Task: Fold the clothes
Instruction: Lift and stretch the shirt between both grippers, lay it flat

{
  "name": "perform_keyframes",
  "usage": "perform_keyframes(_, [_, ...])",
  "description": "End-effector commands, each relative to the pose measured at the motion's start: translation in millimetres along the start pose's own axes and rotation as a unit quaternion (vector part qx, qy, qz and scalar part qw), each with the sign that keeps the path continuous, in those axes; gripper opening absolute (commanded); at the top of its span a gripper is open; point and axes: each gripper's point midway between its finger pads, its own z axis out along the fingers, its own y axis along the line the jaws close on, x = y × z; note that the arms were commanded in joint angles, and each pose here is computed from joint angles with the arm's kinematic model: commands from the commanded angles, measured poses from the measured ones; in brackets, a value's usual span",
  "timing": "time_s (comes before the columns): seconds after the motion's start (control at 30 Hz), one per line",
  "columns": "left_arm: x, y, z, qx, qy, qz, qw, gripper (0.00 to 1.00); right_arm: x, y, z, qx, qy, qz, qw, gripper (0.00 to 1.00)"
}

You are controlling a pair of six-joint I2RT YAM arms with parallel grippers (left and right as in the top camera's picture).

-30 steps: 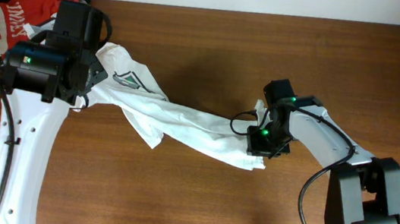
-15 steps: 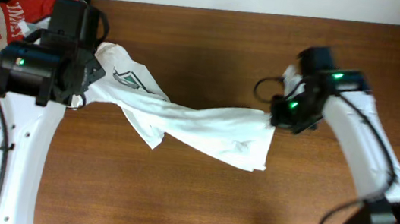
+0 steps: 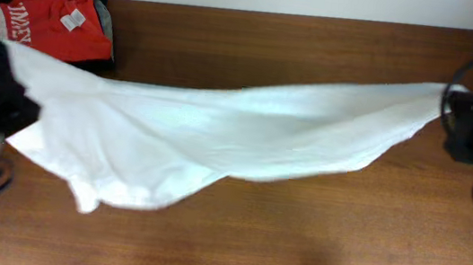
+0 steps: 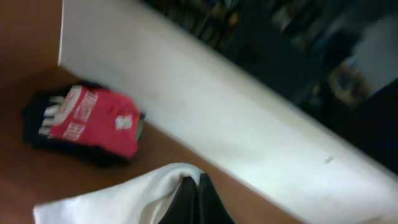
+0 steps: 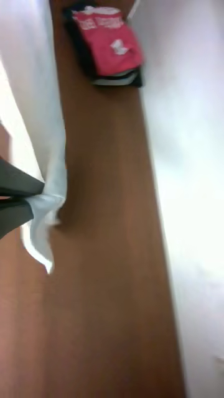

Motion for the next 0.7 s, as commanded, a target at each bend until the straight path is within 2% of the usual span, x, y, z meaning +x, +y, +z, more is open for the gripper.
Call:
perform_keyframes(0.0, [-22.9,-3.6,-4.4,0.001,-0.047,-0.006,0.999,0.00,-17.1,-7.3,-11.9,0.025,-0.041,0.005,0.999,0.04])
perform_keyframes(0.07, [-16.4,-9.7,23.3,-0.023,-0.038,0.005,0.999,0.00,-23.5,-15.7,-0.5,0.042,-0.040,0.017,0.998,0.04])
perform_keyframes(0.13, [1.4,-20.5,73.3,-0.057,-0.012,0.042,0.997,0.00,-30.0,-24.9,26.3,0.053,-0.024,0.021,0.998,0.04])
perform_keyframes(0.2, [36.6,-33.5,141.9,-0.089,0.031,0.079,0.992,0.00,-33.5,-36.4,70.8,0.058,0.010,0.028,0.998,0.04])
perform_keyframes(0.27, [65.4,-37.8,187.9,-0.111,0.060,0.099,0.987,0.00,-33.4,-45.9,107.2,0.062,0.036,0.033,0.997,0.04])
perform_keyframes(0.37, [120.6,-30.9,276.6,-0.152,0.100,0.125,0.975,0.00,-21.2,-68.3,186.2,0.071,0.096,0.045,0.992,0.05])
perform_keyframes(0.4, [146.2,-25.3,313.8,-0.165,0.114,0.140,0.970,0.00,-11.3,-77.6,216.8,0.074,0.122,0.049,0.988,0.13])
perform_keyframes(0.43, [173.9,-18.3,345.1,-0.175,0.131,0.158,0.963,0.01,-1.3,-85.2,240.8,0.077,0.144,0.053,0.985,0.14])
perform_keyframes(0.53, [242.2,8.3,393.9,-0.208,0.183,0.190,0.942,0.01,26.6,-100.4,288.5,0.083,0.194,0.063,0.975,0.16])
perform_keyframes(0.57, [266.4,20.9,404.5,-0.221,0.206,0.204,0.931,0.11,36.5,-104.1,297.8,0.086,0.211,0.066,0.971,0.43])
perform_keyframes(0.63, [286.1,34.6,407.0,-0.238,0.232,0.219,0.917,0.61,40.9,-105.1,299.2,0.086,0.220,0.066,0.969,0.98])
perform_keyframes(0.67, [288.1,37.6,404.5,-0.242,0.239,0.223,0.913,0.91,40.0,-104.0,296.0,0.086,0.219,0.066,0.970,0.99])
